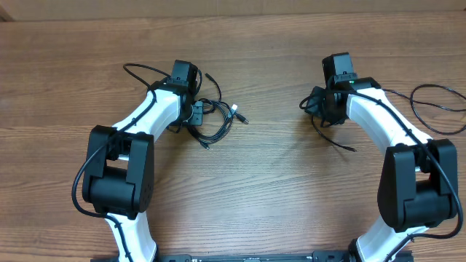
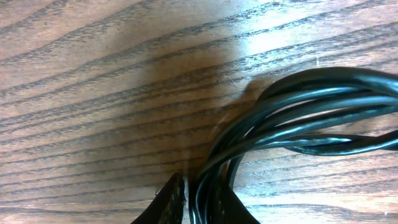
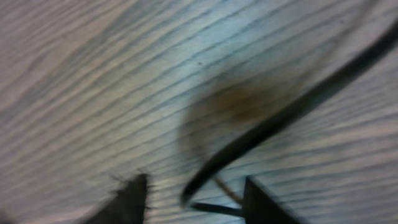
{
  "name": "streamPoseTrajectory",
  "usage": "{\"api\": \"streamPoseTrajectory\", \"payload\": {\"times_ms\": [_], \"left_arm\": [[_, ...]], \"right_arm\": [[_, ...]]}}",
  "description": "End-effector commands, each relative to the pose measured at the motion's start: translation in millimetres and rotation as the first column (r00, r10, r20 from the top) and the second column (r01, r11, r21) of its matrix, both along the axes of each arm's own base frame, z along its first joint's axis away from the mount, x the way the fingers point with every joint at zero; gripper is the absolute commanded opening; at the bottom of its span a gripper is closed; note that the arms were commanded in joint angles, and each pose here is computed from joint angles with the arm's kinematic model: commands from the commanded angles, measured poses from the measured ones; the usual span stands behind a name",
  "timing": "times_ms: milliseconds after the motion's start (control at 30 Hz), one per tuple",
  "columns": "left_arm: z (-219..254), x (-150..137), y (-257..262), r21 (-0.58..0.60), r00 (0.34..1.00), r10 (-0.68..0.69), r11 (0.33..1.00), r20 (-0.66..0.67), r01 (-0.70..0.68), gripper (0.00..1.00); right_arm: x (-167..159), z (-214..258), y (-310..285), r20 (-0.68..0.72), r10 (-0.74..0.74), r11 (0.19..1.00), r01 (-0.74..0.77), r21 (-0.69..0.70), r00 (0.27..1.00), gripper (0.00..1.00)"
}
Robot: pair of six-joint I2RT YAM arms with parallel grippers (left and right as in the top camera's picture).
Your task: Untangle cables
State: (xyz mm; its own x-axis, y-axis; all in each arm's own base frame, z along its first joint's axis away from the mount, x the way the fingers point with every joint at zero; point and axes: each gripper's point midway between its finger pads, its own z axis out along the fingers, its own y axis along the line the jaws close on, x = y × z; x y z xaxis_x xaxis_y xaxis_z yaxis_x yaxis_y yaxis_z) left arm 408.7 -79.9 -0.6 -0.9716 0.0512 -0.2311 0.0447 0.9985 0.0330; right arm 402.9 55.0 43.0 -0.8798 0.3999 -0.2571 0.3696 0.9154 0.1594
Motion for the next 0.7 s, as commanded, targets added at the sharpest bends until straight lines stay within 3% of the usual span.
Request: {"api": "streamPoseTrajectory", "payload": {"times_ms": [0, 33, 167, 267, 333, 467, 533, 667], "left_arm": [[-38, -26, 10, 0.037, 0.993, 0.023, 0.999, -0.114, -0.019, 0.17], [-38, -26, 10, 0.037, 0.993, 0.023, 0.999, -0.114, -0.019, 0.17], [-38, -26, 10, 0.037, 0.993, 0.023, 0.999, -0.115, -0.019, 0.17], [-38, -26, 10, 0.037, 0.993, 0.023, 0.999, -0.114, -0.019, 0.17], [-38, -26, 10, 0.037, 0.993, 0.023, 0.999, -0.114, -0.019, 0.17], [-38, -26, 10, 0.037, 0.993, 0.023, 0.999, -0.114, -0.019, 0.17], [-38, -26, 10, 0.037, 0.993, 0.023, 0.999, -0.115, -0.019, 0.17], [-38, -26, 10, 0.037, 0.993, 0.023, 0.999, -0.115, -0.019, 0.17]], "right_arm": [[4, 1, -14, 0.025, -0.02, 0.997, 0.022, -0.07, 0.999, 0.11], [5, 2, -22, 0.032, -0.032, 0.993, 0.035, -0.113, 0.999, 0.04], [5, 7, -46, 0.017, 0.057, 0.959, -0.05, -0.277, 0.998, 0.04], [4, 24, -79, -0.001, 0.033, 0.902, -0.03, -0.431, 0.999, 0.04], [5, 39, -100, -0.013, 0.032, 0.842, -0.034, -0.539, 0.999, 0.04], [10, 75, -146, -0.033, 0.03, 0.636, -0.045, -0.77, 0.999, 0.04], [17, 84, -159, -0.049, 0.057, 0.584, -0.073, -0.808, 0.997, 0.04], [28, 79, -170, -0.07, 0.127, 0.611, -0.134, -0.781, 0.989, 0.04]]}}
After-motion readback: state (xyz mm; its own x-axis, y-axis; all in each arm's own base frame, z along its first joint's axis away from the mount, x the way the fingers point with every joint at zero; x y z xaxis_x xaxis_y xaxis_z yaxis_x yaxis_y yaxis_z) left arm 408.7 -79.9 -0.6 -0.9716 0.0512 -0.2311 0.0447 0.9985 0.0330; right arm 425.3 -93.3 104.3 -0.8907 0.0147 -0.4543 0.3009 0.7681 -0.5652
